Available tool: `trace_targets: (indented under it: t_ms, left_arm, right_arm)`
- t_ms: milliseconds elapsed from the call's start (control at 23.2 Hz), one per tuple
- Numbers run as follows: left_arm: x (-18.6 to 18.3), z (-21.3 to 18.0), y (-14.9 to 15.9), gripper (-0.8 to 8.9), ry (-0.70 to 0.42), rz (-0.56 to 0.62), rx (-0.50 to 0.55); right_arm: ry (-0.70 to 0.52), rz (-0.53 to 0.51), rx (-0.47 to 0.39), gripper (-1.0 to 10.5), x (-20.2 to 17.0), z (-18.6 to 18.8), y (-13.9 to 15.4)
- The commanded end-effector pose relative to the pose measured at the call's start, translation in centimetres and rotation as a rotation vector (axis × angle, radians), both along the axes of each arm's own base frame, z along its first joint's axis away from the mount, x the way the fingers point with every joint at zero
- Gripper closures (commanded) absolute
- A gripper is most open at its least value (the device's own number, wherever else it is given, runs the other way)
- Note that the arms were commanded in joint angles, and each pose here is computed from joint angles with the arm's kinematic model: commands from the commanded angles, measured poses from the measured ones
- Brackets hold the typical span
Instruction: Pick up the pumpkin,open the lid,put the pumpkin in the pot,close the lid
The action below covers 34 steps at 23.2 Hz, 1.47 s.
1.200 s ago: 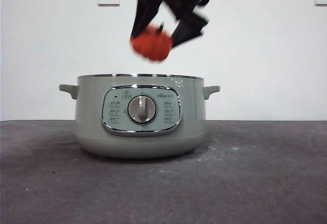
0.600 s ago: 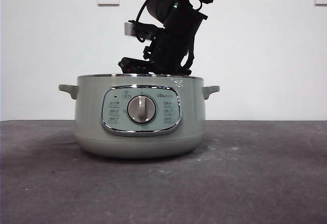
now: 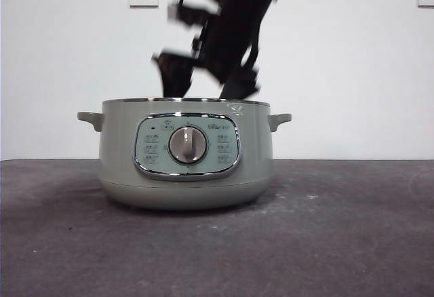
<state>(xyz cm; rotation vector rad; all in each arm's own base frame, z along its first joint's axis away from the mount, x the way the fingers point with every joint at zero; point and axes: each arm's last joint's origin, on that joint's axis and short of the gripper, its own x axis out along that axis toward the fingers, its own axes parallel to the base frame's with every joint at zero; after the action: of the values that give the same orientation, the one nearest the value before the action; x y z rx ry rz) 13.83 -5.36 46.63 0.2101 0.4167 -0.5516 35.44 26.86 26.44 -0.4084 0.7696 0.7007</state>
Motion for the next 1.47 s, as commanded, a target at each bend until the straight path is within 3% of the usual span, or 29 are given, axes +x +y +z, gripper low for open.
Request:
trace_targets:
  t_ms: [43,216,431,820,1467]
  left_arm:
    - [0.4,0.9,-0.1,8.22,-0.078,-0.006,-0.024]
    - [4.7,-0.3,-1.9,8.22,-0.038,-0.081,-0.017]
    - [11.5,-3.4,-5.3,8.22,0.019,-0.151,-0.012]
    - [18.0,-9.0,-9.9,8.22,0.073,-0.22,0.041]
    - [21.8,-14.3,-12.3,8.22,0.149,-0.236,0.077]
  right_arm:
    - [-0.119,-0.122,0.041,3.2,-1.8,5.7,-2.3]
    - [-0.264,-0.245,0.205,3.2,-8.9,16.5,-9.4]
    - [-0.379,-0.238,0.31,3.2,-16.9,22.0,-14.8]
    - [-0.412,-0.237,0.333,3.2,-21.4,23.5,-17.8]
    - [-0.379,-0.233,0.291,3.2,-21.8,23.1,-18.1]
